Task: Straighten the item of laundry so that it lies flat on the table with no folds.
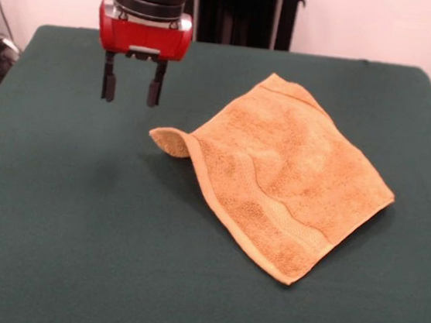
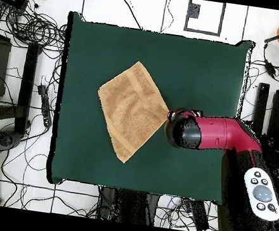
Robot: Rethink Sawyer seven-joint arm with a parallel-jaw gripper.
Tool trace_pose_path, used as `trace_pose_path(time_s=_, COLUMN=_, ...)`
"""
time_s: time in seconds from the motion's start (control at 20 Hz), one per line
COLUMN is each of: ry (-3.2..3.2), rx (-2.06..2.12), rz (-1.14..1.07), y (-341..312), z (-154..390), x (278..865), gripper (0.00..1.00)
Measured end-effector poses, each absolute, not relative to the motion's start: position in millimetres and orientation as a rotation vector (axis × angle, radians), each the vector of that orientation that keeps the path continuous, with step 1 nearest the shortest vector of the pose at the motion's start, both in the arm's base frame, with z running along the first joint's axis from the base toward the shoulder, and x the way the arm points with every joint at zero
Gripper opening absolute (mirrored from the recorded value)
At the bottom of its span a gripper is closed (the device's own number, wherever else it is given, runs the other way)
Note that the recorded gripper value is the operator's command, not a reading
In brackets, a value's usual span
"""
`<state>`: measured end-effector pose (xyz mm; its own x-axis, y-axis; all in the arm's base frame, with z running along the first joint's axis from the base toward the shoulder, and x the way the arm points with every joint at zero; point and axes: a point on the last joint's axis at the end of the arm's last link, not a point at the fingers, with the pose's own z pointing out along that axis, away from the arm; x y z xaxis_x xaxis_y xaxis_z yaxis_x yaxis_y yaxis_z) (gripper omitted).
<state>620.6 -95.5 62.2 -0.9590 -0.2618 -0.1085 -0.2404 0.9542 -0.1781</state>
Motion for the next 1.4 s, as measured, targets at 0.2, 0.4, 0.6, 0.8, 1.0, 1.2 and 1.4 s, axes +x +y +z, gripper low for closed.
trace_pose_path(time_s=0.2, ry=2.975, rx=-0.392, rz=-0.247, y=-92, z=62, x=621, gripper=1.0)
trace_pose_path(time_s=0.4, ry=2.975, rx=-0.394, rz=-0.246, y=-91, z=62, x=621, gripper=1.0)
trace_pose_path(time_s=0.6, ry=2.975, rx=-0.394, rz=-0.246, y=-91, z=61, x=621, gripper=1.0)
trace_pose_path(time_s=0.8, ry=2.976, rx=-0.394, rz=-0.246, y=-91, z=61, x=621, gripper=1.0)
trace_pose_path(time_s=1.0, ry=2.973, rx=-0.409, rz=-0.26, y=-95, z=60, x=619, gripper=1.0)
trace_pose_path(time_s=1.2, ry=2.97, rx=-0.424, rz=-0.275, y=-100, z=59, x=617, gripper=1.0)
trace_pose_path(time_s=1.4, ry=2.966, rx=-0.441, rz=-0.294, y=-107, z=58, x=615, gripper=1.0)
